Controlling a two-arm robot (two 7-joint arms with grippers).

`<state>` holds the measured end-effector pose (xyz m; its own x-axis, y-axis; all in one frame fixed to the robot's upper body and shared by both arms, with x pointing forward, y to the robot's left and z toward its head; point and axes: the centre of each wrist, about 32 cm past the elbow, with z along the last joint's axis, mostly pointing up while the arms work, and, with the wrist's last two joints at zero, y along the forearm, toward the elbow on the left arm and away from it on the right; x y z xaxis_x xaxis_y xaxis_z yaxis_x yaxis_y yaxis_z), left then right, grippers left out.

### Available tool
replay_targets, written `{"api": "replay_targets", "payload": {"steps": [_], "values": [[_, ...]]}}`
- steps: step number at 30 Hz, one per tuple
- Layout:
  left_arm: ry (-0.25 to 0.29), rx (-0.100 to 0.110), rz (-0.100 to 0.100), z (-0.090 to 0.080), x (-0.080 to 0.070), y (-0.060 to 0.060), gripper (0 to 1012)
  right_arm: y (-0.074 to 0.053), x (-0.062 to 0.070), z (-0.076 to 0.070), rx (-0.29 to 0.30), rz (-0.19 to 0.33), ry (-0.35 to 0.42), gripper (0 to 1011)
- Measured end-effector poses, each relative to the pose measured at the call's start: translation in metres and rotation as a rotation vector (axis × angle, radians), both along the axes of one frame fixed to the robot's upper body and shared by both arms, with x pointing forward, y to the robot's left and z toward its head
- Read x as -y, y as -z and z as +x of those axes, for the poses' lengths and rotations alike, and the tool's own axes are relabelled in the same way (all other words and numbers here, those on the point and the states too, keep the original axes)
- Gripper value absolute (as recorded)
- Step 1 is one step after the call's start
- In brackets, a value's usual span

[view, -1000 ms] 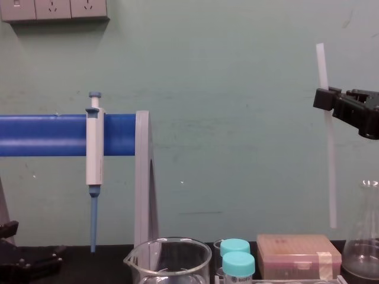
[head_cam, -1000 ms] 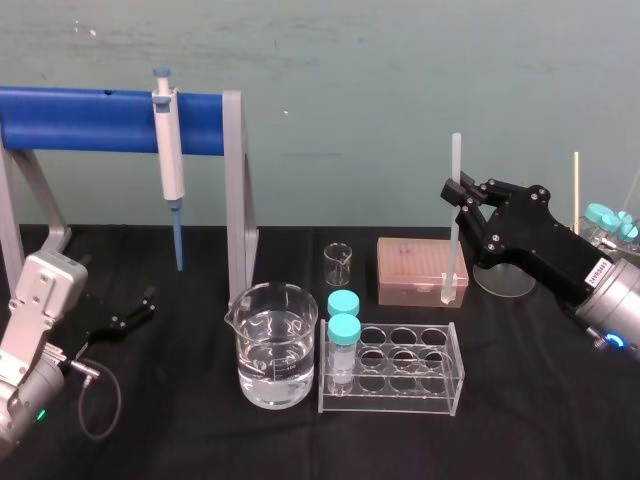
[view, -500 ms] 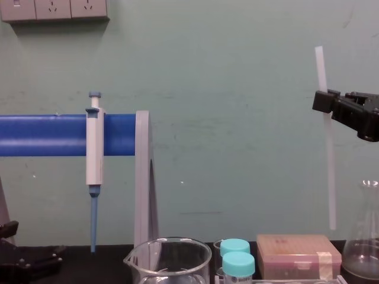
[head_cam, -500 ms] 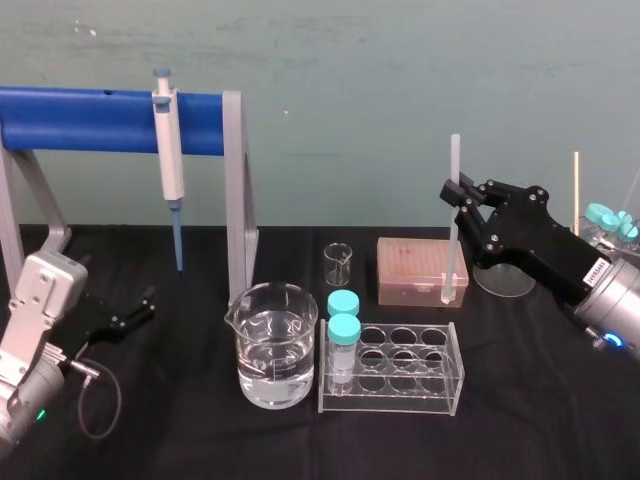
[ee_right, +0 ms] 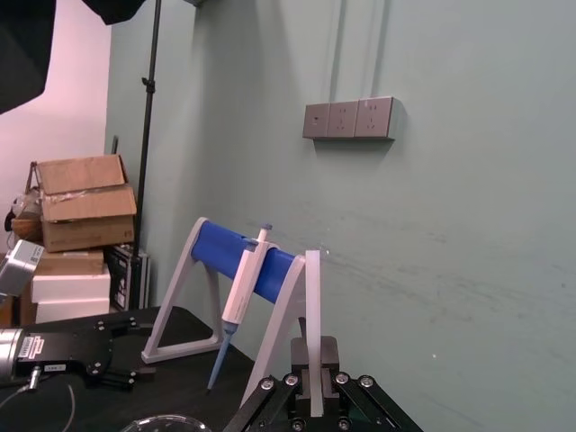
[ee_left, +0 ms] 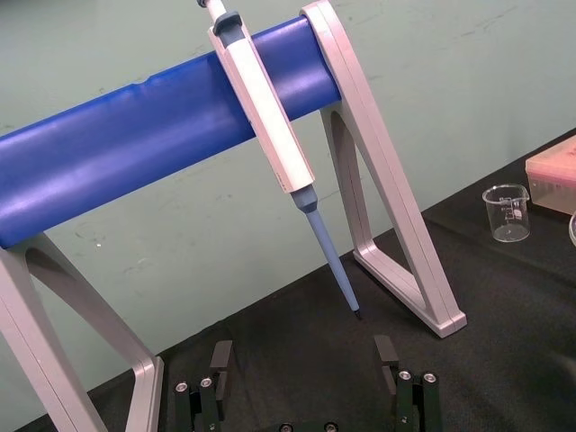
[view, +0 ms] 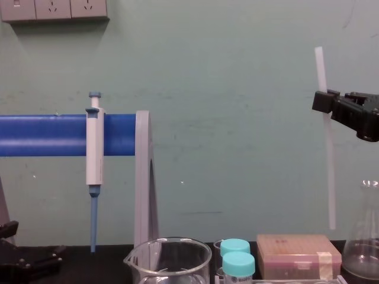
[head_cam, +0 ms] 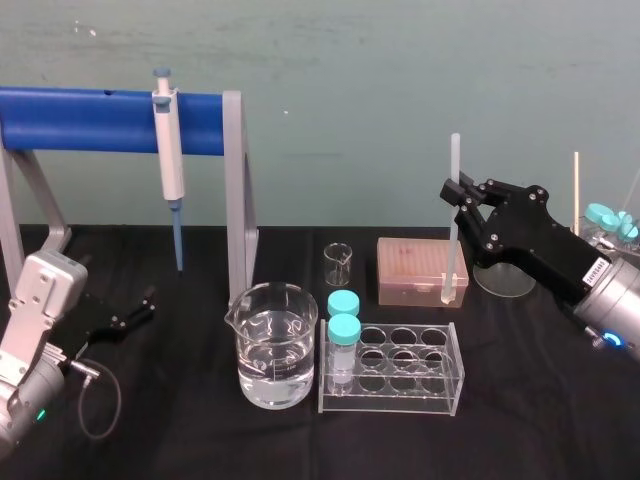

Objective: Pick up the stirring rod with one hand, then place it down.

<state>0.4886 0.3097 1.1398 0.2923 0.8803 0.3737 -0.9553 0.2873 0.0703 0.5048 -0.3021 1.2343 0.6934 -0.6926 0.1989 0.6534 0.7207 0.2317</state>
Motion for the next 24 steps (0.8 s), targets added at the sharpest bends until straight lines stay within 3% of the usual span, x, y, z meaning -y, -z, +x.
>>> {"api": "replay_targets", "payload": {"steps": [18, 24], "values": [[0.0, 0.0, 0.0, 0.0, 0.0, 0.0, 1000, 0.001, 0.001, -0.003, 0.0, 0.002, 0.0, 67], [0.0, 0.0, 0.0, 0.0, 0.0, 0.0, 1000, 0.013, 0.006, -0.001, -0.009, 0.022, -0.049, 67]]}}
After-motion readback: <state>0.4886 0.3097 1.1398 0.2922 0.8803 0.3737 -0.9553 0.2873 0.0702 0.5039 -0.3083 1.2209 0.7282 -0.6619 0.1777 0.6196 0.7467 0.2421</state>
